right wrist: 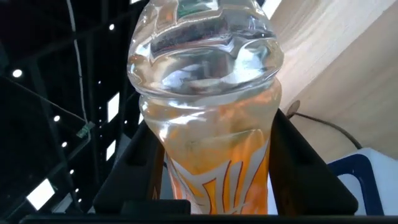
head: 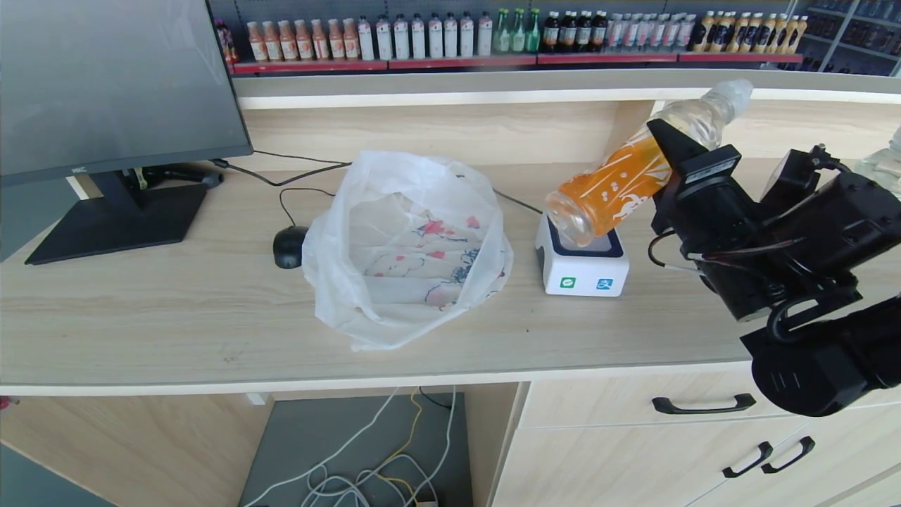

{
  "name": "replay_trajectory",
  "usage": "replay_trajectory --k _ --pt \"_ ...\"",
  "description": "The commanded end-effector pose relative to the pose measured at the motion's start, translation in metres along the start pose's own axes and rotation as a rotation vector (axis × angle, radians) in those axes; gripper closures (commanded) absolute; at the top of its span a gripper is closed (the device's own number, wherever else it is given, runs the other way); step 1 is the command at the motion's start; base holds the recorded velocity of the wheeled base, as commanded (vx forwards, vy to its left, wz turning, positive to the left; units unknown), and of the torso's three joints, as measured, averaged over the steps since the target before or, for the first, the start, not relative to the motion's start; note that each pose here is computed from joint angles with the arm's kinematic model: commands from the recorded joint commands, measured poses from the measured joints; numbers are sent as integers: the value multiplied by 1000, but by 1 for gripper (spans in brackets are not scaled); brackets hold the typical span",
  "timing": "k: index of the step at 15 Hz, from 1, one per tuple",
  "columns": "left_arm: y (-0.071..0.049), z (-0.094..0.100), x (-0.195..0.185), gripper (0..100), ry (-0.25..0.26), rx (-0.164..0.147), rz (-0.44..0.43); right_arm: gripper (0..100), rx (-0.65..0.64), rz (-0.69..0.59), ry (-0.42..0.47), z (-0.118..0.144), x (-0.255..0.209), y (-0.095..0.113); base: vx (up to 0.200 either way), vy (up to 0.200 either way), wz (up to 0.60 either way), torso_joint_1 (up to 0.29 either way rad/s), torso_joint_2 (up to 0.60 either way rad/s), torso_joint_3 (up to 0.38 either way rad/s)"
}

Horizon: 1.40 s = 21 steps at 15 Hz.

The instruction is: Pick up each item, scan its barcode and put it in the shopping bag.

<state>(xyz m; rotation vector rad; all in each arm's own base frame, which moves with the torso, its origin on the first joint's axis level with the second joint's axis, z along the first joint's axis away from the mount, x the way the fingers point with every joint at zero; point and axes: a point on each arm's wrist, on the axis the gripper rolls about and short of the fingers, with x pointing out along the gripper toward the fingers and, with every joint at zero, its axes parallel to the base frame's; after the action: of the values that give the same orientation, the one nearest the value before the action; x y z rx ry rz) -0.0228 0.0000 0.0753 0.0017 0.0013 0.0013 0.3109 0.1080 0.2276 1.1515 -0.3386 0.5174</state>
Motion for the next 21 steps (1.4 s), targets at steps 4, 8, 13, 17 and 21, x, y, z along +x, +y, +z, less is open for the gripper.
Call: replay_trajectory --k 4,8,13,17,21 --pt "0 0 0 0 0 0 0 100 19 -20 -8 2 3 -11 0 0 0 0 0 0" --pt "0 0 0 0 0 0 0 100 68 -39 -7 0 3 -18 0 0 0 0 0 0" --pt "0 0 0 0 0 0 0 100 112 -61 -18 2 6 -30 0 0 0 0 0 0" --pt "0 0 0 0 -1 0 0 100 172 -56 -29 1 11 -32 0 0 0 0 0 0" --pt "0 0 0 0 0 0 0 100 170 -57 -28 -1 14 -37 0 0 0 0 0 0"
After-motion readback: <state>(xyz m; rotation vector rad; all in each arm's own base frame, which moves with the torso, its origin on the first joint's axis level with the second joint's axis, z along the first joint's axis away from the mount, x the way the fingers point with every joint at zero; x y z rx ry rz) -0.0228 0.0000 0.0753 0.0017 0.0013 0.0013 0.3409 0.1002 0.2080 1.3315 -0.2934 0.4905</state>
